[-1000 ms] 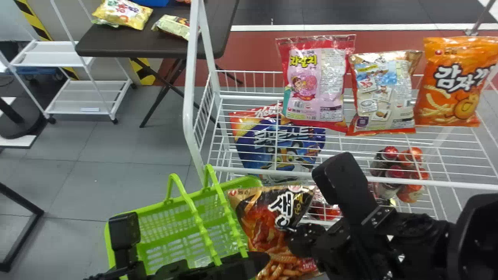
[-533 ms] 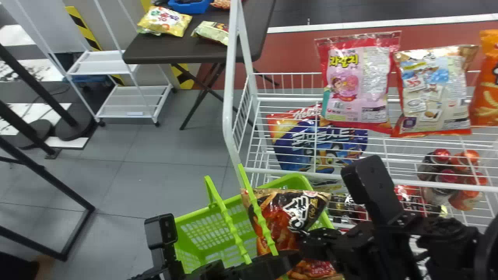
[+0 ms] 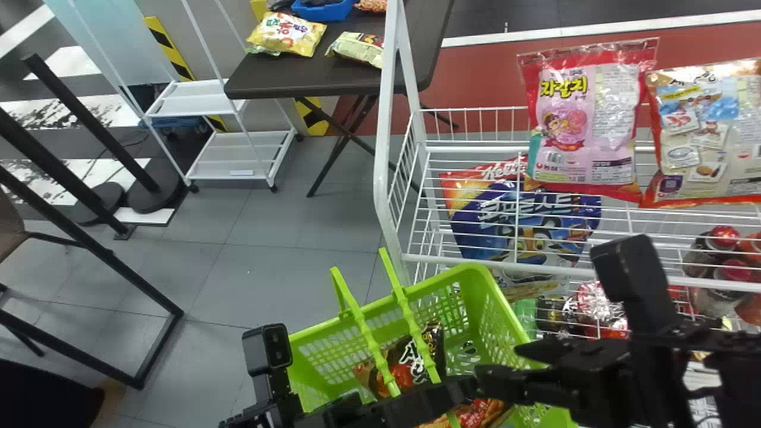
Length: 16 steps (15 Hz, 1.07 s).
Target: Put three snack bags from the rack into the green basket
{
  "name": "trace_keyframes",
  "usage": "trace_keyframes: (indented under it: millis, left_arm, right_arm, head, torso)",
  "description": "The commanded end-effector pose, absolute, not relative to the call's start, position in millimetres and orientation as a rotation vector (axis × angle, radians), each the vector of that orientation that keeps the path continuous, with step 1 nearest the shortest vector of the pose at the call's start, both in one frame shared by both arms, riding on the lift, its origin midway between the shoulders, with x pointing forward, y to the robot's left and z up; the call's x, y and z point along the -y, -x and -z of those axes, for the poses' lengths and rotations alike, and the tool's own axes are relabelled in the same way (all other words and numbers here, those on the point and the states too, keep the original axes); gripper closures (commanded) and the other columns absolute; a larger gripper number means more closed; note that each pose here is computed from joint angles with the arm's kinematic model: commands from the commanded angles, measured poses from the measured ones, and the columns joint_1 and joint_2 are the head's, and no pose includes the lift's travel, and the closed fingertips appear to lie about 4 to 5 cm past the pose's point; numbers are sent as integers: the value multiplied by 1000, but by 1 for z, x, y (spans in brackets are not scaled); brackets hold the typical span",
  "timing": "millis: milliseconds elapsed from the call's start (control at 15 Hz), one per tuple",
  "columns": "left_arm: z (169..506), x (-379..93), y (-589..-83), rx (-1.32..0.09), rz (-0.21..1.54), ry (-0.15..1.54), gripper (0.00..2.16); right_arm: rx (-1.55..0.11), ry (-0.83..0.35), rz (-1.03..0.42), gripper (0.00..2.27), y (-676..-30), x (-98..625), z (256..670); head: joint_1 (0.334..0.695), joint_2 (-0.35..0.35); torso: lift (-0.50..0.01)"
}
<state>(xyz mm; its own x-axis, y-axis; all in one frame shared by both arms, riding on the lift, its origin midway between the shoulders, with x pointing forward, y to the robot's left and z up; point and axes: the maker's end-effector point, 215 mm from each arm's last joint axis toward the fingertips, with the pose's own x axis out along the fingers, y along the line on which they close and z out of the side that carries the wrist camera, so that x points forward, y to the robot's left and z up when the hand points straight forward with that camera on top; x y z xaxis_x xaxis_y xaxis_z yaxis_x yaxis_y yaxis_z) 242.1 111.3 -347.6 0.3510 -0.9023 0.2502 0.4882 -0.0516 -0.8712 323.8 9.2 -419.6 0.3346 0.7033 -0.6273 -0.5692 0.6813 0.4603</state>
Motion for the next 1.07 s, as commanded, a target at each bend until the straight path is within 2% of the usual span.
trace_keyframes:
  millis: [0, 67, 133, 333, 400, 667, 867, 1000]
  left_arm:
    - [347, -111, -242, -473, 1200, 1126, 2145]
    - [347, -112, -242, -470, 1201, 1127, 2145]
    - [346, -113, -242, -469, 1201, 1127, 2145]
    - [341, -115, -240, -445, 1219, 1157, 2145]
    - [340, -117, -242, -432, 1222, 1175, 2145]
    - [338, -127, -242, -394, 1225, 1238, 2145]
    - [326, -142, -239, -335, 1244, 1352, 2145]
    - [328, -145, -241, -335, 1232, 1344, 2145]
  right_arm:
    - [-807, -160, -727, 29, -372, 29, 406]
    - [-750, -145, -662, 29, -398, 55, 397]
    - [-703, -127, -597, 29, -421, 82, 391]
    - [-608, -83, -432, 29, -470, 152, 384]
    - [-588, -78, -400, 29, -481, 166, 383]
    - [-459, -44, -280, 29, -534, 219, 372]
    - [-402, -26, -238, 29, -566, 235, 377]
    - [-366, -15, -225, 29, -580, 237, 374]
  head:
    - [695, 268]
    - [695, 248]
    - [695, 180]
    - [695, 65]
    - [695, -5]
    - [695, -104]
    - [695, -132]
    - [695, -133]
  torso:
    - [0]
    - [0]
    - [0]
    - [0]
    - [0]
    - [0]
    - [0]
    - [0]
